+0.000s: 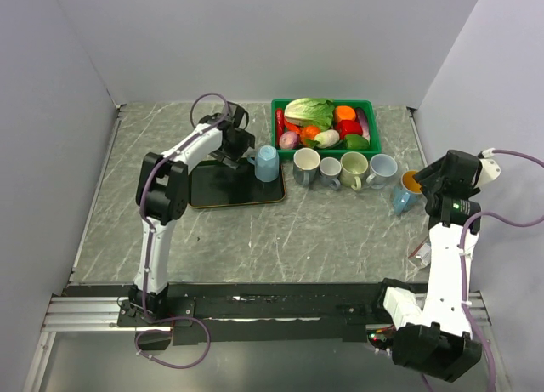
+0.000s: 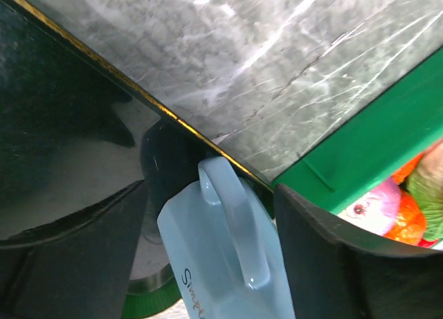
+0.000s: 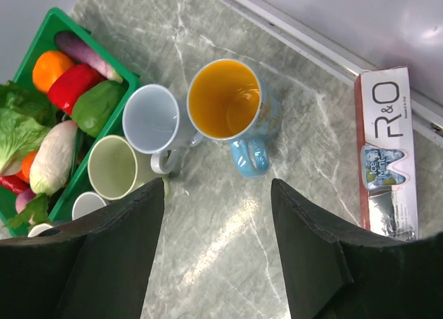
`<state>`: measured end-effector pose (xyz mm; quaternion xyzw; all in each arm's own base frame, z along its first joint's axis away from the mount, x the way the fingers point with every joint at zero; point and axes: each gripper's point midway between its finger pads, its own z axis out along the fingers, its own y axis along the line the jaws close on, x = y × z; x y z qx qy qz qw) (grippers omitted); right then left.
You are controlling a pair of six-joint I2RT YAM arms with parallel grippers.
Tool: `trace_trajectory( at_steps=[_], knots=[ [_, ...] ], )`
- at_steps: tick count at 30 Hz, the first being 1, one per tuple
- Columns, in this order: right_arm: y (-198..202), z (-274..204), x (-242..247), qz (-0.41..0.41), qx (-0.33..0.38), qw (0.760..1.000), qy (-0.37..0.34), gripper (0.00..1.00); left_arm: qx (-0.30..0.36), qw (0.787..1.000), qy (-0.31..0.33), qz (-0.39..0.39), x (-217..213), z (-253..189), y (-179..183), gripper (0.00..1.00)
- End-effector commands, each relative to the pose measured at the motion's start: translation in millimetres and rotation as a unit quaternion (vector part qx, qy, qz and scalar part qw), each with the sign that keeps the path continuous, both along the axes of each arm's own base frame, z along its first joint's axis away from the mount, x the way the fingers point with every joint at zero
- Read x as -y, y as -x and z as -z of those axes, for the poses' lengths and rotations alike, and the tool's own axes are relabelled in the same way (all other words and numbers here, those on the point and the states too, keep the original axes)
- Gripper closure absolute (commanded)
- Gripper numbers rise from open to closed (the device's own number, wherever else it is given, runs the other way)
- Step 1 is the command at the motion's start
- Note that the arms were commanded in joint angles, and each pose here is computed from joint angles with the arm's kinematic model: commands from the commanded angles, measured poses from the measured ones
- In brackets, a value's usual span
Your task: Turn the mug right side up
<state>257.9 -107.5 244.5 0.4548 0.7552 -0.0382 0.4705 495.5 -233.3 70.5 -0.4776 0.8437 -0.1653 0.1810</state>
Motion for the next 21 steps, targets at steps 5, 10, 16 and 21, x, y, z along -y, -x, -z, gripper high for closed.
trace_trajectory(
  at_steps=[5, 10, 16, 21],
  knots=[
    [4, -5, 1, 0.0, 0.006, 1.0, 0.023, 0.31, 0.039, 0.999, 0.035, 0.009, 30, -23, -12, 0.35],
    [7, 0, 1, 0.001, -0.002, 1.0, 0.031, 0.31, 0.046, 0.998, 0.036, 0.027, 42, -26, -17, 0.51],
    [9, 8, 0, -0.001, -0.008, 1.0, 0.029, 0.31, 0.042, 0.998, 0.032, 0.034, 44, -21, -14, 0.62],
    [8, 10, 0, -0.001, -0.009, 1.0, 0.03, 0.31, 0.044, 0.997, 0.031, 0.047, 45, -20, -13, 0.83]
  ],
)
